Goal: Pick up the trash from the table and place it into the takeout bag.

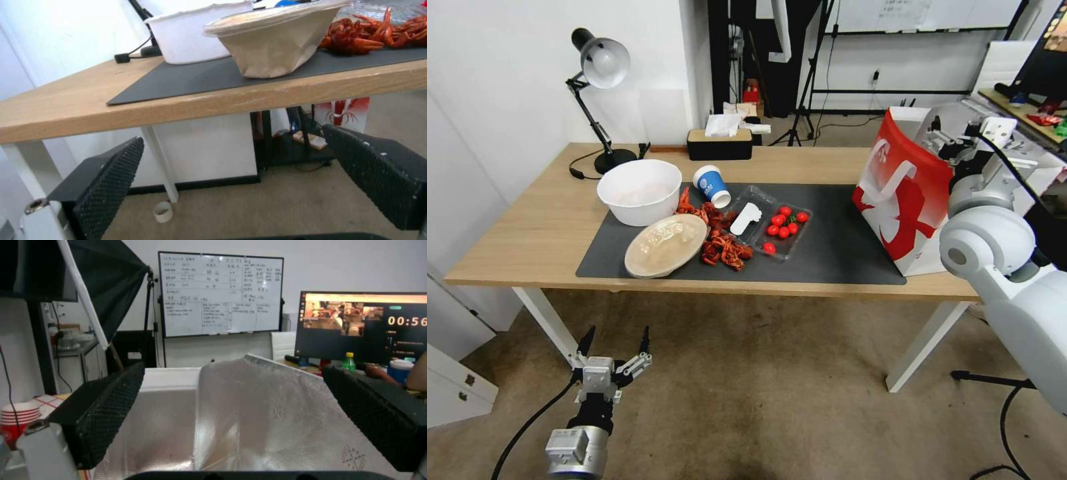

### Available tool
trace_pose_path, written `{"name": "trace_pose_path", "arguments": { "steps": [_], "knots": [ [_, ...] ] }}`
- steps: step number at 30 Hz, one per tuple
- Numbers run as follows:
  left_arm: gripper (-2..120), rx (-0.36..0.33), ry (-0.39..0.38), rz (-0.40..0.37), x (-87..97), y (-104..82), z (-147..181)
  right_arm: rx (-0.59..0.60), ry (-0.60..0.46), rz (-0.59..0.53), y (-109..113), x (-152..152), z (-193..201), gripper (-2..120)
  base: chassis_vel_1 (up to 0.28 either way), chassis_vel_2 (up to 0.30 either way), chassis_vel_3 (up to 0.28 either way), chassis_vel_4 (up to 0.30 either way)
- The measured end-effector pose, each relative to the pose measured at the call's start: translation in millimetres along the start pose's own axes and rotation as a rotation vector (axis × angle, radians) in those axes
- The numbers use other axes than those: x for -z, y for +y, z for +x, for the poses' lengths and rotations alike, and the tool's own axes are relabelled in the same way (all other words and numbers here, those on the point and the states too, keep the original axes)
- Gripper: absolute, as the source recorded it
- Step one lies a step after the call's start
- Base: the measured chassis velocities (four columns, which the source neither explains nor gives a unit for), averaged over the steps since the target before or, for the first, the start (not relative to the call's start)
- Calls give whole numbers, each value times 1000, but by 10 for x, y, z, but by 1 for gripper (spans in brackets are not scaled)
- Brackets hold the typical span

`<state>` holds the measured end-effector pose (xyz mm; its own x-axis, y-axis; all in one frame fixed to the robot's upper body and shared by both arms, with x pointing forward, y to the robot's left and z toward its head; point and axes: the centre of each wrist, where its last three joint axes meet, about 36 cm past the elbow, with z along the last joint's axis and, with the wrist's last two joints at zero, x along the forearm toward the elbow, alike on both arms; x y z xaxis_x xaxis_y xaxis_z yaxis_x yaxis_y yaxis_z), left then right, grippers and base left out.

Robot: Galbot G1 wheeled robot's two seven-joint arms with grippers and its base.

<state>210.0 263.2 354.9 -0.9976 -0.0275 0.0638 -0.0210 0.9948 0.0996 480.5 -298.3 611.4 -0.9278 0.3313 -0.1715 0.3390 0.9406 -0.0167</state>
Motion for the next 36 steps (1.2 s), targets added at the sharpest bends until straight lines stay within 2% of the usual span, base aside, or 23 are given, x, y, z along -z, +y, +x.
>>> {"name": "trace_pose_path", "arguments": {
  "steps": [9,12,15,16,17,19,20,22,23,26,29,31,32,34,35,36],
  "knots": [
    [100,-1,-4,-1,18,0,9,61,-27,-41,49,86,158,100,0,0,0,0],
    [100,-2,-3,-1,14,-2,21,125,-65,-91,51,110,257,100,0,0,0,0],
    [100,-4,-7,-1,11,-11,33,270,-95,-150,29,80,498,100,0,0,0,0],
    [100,-4,-7,-1,11,-11,33,270,-95,-150,29,80,498,100,0,0,0,0],
    [100,-4,-10,-1,11,-10,34,324,-103,-172,26,46,618,100,0,0,0,0],
    [100,-3,-13,-1,11,-10,34,406,-93,-216,11,-213,913,100,0,0,0,0],
    [100,-3,-13,-1,11,-10,34,406,-93,-216,11,-213,913,100,0,0,0,0],
    [100,-3,-16,0,9,-7,37,447,-87,-244,-39,-520,1169,100,0,0,0,0],
    [100,-3,-16,0,9,-7,37,447,-87,-244,-39,-520,1169,100,0,0,0,0],
    [100,-4,-20,2,5,2,32,492,-61,-288,-160,-972,1561,100,0,0,0,0],
    [100,-4,-22,3,2,7,26,501,-49,-288,-221,-1138,1675,100,0,0,0,0],
    [100,-4,-25,6,0,11,15,499,-38,-292,-327,-1488,1921,100,0,0,0,0],
    [100,-4,-25,6,0,11,15,499,-38,-292,-327,-1488,1921,100,0,0,0,0],
    [100,-4,-27,10,-3,15,5,470,-13,-287,-415,-1800,2200,100,0,0,0,0],
    [100,-4,-27,10,-3,15,5,470,-13,-287,-415,-1800,2200,100,0,0,0,0],
    [100,-5,-28,12,-2,19,-2,459,15,-280,-463,-1959,2371,100,0,0,0,0]
  ]
}}
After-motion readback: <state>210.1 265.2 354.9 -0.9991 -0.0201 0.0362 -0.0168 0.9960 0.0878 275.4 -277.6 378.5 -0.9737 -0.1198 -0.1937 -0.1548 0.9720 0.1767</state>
